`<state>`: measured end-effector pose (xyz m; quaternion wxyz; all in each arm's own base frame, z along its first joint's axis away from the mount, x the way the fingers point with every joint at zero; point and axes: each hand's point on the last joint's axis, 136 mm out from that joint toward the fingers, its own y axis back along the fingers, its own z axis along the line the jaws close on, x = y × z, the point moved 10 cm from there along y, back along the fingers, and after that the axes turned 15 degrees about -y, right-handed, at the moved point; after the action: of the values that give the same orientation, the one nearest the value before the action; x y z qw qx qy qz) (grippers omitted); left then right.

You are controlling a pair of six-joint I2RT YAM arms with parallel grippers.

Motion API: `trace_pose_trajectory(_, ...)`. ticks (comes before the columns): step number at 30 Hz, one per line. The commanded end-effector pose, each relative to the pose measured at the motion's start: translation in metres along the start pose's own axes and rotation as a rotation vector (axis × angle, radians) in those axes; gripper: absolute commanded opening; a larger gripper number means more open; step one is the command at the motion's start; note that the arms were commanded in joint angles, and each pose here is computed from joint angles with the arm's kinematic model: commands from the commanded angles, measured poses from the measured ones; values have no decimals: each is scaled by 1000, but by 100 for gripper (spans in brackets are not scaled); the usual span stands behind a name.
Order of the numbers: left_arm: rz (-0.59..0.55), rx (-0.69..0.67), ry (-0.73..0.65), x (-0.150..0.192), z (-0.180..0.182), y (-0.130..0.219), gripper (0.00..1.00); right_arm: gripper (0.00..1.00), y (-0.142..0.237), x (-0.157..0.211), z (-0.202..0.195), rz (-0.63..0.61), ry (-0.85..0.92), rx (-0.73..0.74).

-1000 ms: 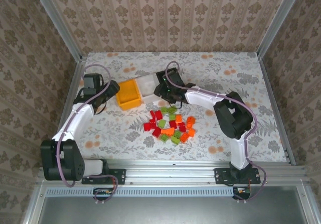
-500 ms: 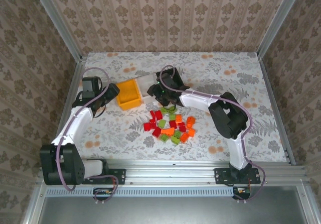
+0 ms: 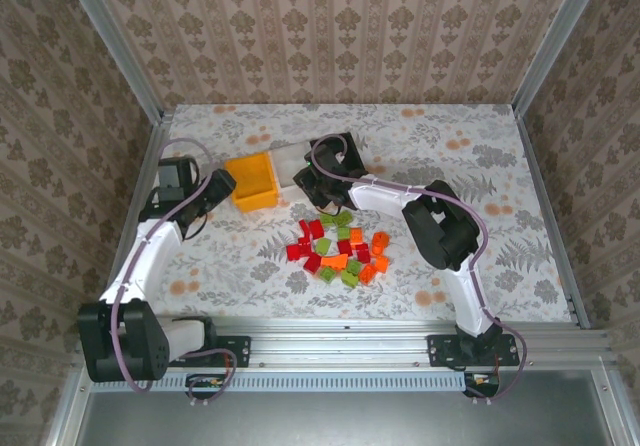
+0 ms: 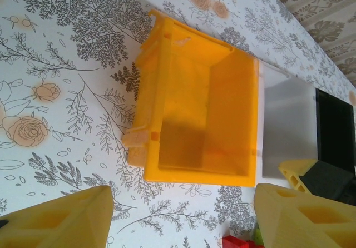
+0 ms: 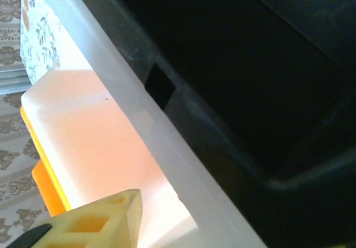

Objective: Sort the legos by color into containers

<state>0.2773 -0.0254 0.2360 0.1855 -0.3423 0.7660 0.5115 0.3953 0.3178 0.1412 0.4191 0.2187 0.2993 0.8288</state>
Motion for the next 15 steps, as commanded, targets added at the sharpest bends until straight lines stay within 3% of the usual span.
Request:
trace_pose_trajectory(1,-2,15,-3,1,2,7,69,36,-9,-1,-6,-35,-70,18)
trace_pose_trajectory(5,-9,26,7,0,2,10,69,26,-8,-4,1,-39,-67,0)
trace_pose_trajectory(15,-10,36,18,-2,2,14,69,13,-4,-22,18,-74,84,47)
